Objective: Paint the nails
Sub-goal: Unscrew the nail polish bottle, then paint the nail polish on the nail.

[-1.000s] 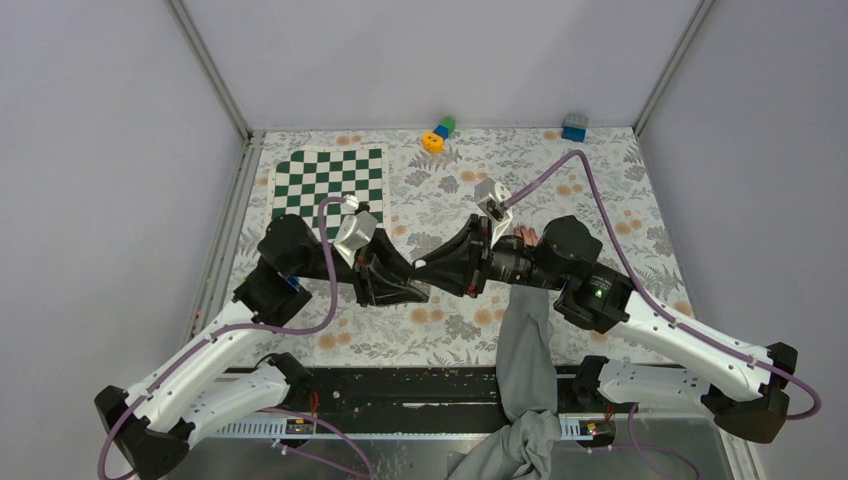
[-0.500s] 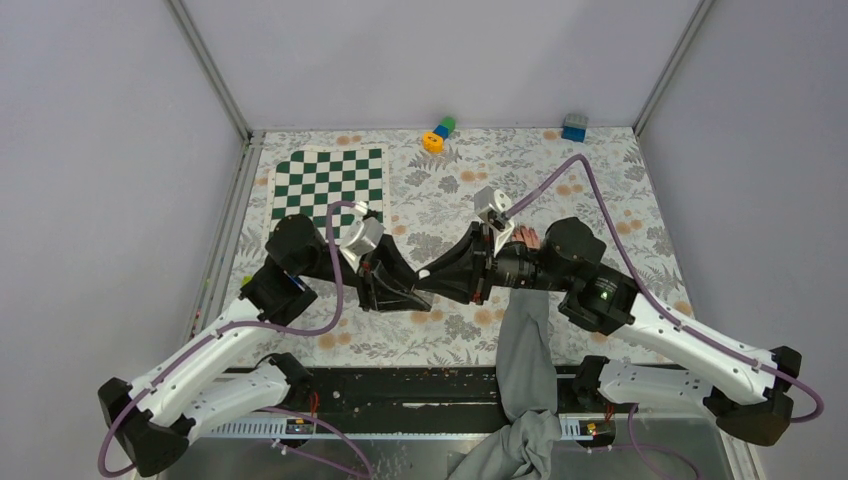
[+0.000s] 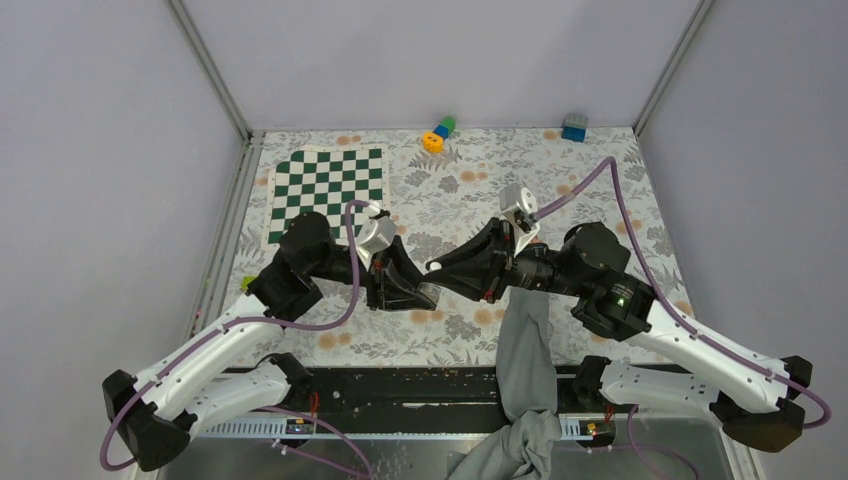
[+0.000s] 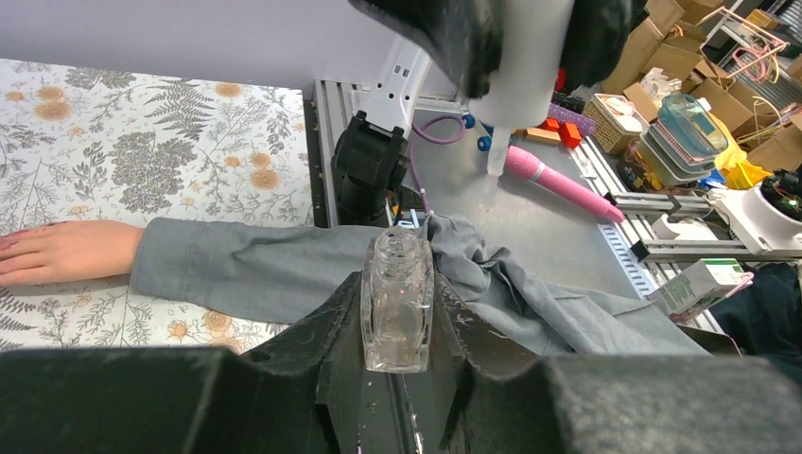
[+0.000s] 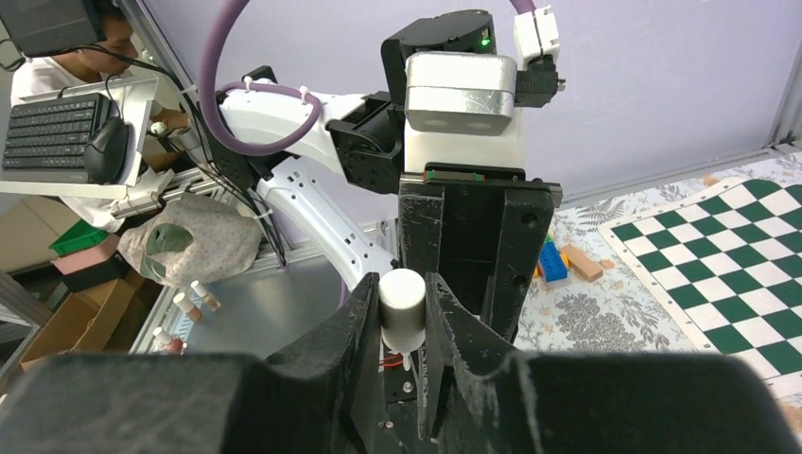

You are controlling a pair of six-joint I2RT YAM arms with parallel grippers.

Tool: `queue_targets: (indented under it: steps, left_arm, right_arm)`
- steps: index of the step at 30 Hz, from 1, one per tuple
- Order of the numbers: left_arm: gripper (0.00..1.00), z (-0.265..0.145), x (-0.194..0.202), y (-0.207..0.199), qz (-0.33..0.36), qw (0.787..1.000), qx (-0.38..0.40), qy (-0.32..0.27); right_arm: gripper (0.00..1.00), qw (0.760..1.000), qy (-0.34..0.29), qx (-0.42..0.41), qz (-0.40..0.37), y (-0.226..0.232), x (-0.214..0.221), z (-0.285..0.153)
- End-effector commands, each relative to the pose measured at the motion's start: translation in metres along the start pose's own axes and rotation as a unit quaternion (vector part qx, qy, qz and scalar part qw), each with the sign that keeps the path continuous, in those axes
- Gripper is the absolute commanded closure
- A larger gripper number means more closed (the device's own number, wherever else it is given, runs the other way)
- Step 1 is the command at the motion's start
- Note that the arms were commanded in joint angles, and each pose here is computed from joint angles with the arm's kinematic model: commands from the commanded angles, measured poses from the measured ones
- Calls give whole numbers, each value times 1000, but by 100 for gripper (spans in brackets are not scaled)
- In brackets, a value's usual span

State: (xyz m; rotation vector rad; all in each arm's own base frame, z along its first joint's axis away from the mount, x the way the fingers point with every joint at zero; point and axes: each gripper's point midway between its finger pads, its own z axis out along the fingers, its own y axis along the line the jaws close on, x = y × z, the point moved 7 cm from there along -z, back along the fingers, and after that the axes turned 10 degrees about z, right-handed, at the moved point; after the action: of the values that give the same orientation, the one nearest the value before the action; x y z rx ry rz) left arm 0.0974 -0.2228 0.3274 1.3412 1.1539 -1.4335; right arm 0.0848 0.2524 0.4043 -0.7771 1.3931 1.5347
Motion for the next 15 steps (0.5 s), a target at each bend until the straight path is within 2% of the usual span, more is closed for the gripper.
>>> queue_targets:
  steps: [1, 9, 15]
  left_arm:
    - [100, 0, -12, 2, 34, 999, -9, -13]
    - [100, 0, -12, 3, 37, 999, -20, -11]
    - [100, -4, -13, 10, 45, 996, -72, -1]
  right_arm:
    - [100, 999, -42, -1, -14, 5, -12, -2]
    - [100, 996, -72, 43, -11, -3, -16, -9]
    - [100, 988, -88, 127, 6, -20, -17, -17]
